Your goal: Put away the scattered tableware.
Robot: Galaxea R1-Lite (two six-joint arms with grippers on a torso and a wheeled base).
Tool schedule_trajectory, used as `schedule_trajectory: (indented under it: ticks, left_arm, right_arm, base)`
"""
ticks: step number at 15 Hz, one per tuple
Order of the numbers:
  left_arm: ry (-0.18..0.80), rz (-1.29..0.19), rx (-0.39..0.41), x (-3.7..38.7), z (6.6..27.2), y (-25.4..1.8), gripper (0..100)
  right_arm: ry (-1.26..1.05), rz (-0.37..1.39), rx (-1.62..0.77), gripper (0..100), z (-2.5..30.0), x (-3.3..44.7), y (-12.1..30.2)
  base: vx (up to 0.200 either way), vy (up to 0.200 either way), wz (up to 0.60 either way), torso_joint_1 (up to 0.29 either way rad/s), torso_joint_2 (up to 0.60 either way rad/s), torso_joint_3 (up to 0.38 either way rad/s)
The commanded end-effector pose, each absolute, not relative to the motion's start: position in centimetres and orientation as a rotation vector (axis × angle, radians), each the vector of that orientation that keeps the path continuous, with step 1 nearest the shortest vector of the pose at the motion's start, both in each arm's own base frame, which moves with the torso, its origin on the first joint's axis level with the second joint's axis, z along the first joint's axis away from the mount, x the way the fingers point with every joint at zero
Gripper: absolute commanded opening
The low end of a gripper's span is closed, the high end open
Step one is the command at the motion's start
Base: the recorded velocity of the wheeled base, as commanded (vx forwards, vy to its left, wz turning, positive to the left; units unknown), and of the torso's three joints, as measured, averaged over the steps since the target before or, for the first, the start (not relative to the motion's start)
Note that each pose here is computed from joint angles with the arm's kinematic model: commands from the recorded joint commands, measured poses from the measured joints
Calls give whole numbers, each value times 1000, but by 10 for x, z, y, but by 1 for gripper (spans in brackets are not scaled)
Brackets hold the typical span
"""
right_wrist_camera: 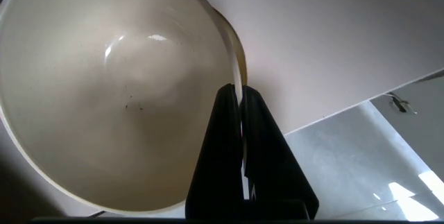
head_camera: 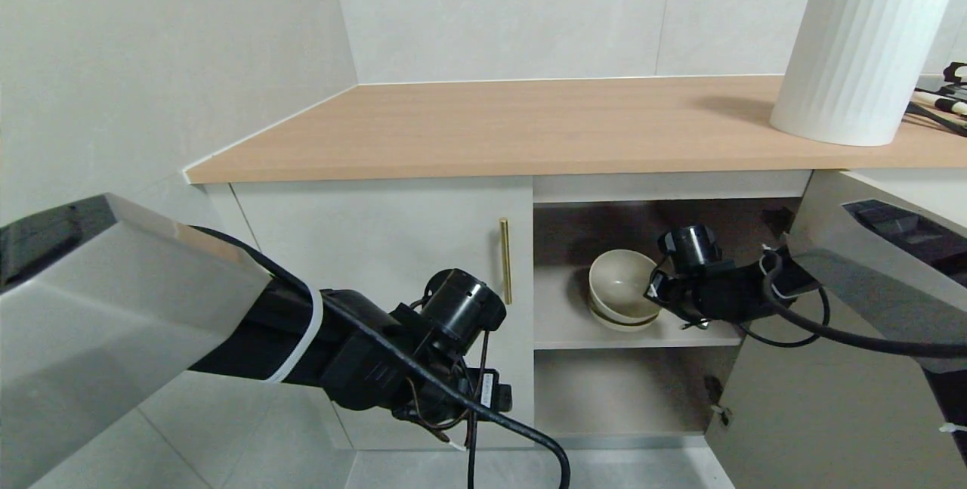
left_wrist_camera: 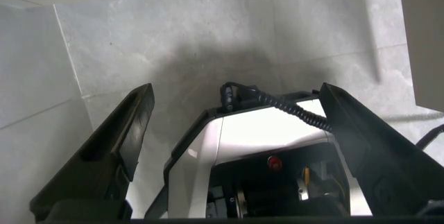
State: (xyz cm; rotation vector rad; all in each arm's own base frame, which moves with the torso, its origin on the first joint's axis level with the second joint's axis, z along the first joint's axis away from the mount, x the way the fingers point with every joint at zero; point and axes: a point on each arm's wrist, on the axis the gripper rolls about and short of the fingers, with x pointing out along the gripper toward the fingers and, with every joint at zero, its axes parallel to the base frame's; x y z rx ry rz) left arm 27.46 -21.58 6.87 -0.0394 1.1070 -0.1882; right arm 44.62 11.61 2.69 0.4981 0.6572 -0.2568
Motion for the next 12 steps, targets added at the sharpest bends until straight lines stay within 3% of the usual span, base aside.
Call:
schedule_trajectory:
  ticks: [1,12]
  left_arm:
    - [1108,-187,-39,275,68,-216,100]
    - [1110,-188,-37,275,67,-216,100]
  right_arm:
    - [661,-258,496,0,23,448,117]
    - [663,-267,488,0,18,451,118]
  base:
    - [0,0,0,0,0,0]
    - [0,0,0,0,0,0]
